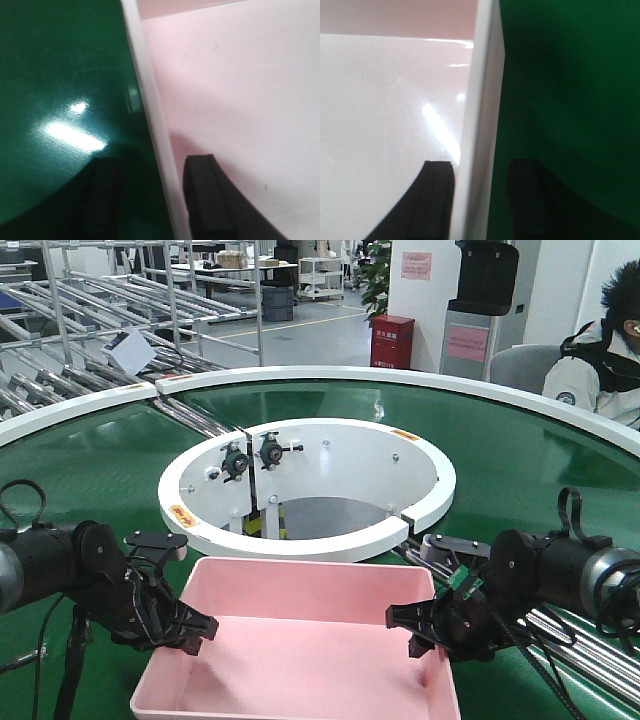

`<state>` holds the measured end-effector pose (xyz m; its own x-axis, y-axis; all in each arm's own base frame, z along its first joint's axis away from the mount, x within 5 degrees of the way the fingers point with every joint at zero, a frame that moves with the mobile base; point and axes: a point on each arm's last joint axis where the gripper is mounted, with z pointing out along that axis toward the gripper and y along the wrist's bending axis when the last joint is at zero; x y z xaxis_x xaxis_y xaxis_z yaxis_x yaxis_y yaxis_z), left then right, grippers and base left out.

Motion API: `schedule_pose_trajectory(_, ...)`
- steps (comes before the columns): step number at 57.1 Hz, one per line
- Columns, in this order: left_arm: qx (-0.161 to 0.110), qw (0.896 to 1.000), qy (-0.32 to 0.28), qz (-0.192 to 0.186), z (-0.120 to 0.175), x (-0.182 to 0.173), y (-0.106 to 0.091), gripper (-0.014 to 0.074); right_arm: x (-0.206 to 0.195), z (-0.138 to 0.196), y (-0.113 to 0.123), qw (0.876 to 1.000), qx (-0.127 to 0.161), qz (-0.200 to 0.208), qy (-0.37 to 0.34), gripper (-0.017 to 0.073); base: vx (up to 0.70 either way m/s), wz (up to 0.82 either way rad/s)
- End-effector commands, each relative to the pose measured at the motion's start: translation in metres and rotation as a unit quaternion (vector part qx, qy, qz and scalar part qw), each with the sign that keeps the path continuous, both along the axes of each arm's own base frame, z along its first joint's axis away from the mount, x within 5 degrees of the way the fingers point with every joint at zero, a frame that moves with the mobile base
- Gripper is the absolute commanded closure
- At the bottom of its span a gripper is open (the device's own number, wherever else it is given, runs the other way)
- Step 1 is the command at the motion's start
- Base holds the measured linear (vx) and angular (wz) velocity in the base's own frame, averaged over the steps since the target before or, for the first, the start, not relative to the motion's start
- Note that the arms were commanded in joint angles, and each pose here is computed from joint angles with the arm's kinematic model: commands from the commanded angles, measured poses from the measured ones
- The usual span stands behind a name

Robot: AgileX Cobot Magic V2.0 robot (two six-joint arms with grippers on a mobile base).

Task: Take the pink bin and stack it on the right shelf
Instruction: 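Lower both grippers onto opposite rims of the pink bin and close, then lift the pink bin off the conveyor with both grippers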

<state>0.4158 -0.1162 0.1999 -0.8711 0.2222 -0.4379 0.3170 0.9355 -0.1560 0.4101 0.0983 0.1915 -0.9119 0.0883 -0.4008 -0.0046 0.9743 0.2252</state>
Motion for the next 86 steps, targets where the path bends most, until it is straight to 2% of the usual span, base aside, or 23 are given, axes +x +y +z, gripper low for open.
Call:
schedule_pose_trajectory(1,-0.036,0.998,-0.058,0.011,0.037,0.002,-0.005,0.0302,0.005,0.033,0.002,0.998,0.028,-0.012,-0.063,0.0333,0.0,0.0)
schedule_pose_trajectory(11,-0.055,0.997,-0.045,0.015,0.039,-0.001,-0.008,0.0603,0.002,0.043,0.001,0.997,0.032,-0.01,-0.071,0.0576,0.0,0.0)
schedule_pose_trajectory(20,-0.057,0.997,-0.047,0.008,0.055,-0.009,-0.007,0.0601,-0.008,0.071,-0.002,0.995,0.025,0.002,-0.101,0.0571,0.0,0.0)
schedule_pose_trajectory(27,-0.072,0.994,-0.084,0.006,0.091,-0.023,-0.005,0.0599,-0.019,0.103,-0.004,0.989,0.032,0.002,-0.142,0.0571,0.0,0.0)
schedule_pose_trajectory(36,-0.125,0.979,-0.16,0.016,0.152,-0.052,-0.001,0.0598,-0.041,0.144,-0.009,0.981,0.04,0.006,-0.192,0.0569,0.0,0.0)
schedule_pose_trajectory(50,-0.16,0.967,-0.196,0.026,0.182,-0.113,0.012,0.0598,-0.087,0.182,-0.018,0.971,0.05,0.007,-0.236,0.0568,0.0,0.0)
schedule_pose_trajectory(52,-0.163,0.964,-0.209,0.029,0.186,-0.122,0.015,0.0598,-0.094,0.186,-0.019,0.969,0.053,0.006,-0.242,0.0568,0.0,0.0)
schedule_pose_trajectory(53,-0.184,0.953,-0.237,0.042,0.201,-0.151,0.023,0.0596,-0.109,0.203,-0.023,0.962,0.059,0.006,-0.268,0.0568,0.0,0.0)
schedule_pose_trajectory(57,-0.191,0.949,-0.247,0.05,0.204,-0.161,0.026,0.0596,-0.113,0.207,-0.023,0.96,0.06,0.006,-0.274,0.0568,0.0,0.0)
schedule_pose_trajectory(65,-0.196,0.94,-0.274,0.055,0.211,-0.169,0.03,0.0596,-0.115,0.204,-0.023,0.966,0.06,0.01,-0.253,0.0568,0.0,0.0)
schedule_pose_trajectory(86,-0.195,0.941,-0.271,0.055,0.211,-0.169,0.03,0.0596,-0.116,0.202,-0.022,0.969,0.059,0.013,-0.239,0.0568,0.0,0.0)
